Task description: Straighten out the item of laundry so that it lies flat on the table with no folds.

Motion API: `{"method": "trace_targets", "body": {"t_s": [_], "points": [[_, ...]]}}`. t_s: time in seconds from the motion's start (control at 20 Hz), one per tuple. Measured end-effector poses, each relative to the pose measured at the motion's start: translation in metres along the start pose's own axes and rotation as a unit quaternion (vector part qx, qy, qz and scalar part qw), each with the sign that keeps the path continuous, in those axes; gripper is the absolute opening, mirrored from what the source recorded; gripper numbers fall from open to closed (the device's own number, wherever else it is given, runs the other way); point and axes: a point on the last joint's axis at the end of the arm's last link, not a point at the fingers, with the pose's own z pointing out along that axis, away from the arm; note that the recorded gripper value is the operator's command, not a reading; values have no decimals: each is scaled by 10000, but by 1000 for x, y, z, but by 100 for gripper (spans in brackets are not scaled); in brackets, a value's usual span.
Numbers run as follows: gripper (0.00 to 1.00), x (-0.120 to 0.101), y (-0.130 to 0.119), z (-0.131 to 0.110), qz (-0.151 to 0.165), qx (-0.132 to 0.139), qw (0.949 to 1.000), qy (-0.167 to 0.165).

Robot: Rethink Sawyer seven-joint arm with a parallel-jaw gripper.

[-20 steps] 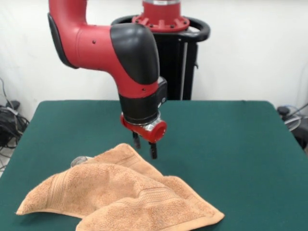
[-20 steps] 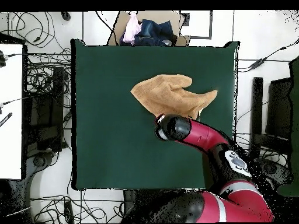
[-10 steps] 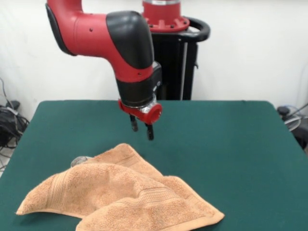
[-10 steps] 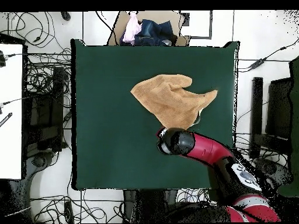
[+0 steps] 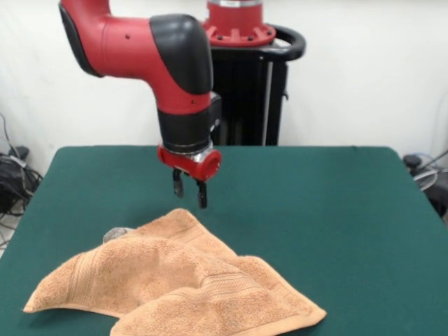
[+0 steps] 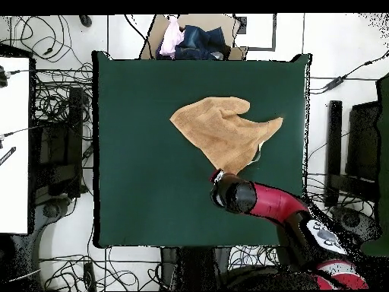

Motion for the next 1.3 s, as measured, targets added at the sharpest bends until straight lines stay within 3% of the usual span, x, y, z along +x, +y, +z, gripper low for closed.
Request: {"method": "trace_targets", "body": {"t_s": [0.4, 0.8, 1.3], "points": [[100, 16, 0, 35, -110, -223, 9994, -254], [100, 22, -4, 34, -237, -302, 9980, -501], [100, 19, -12, 33, -392, -533, 9967, -477]]}}
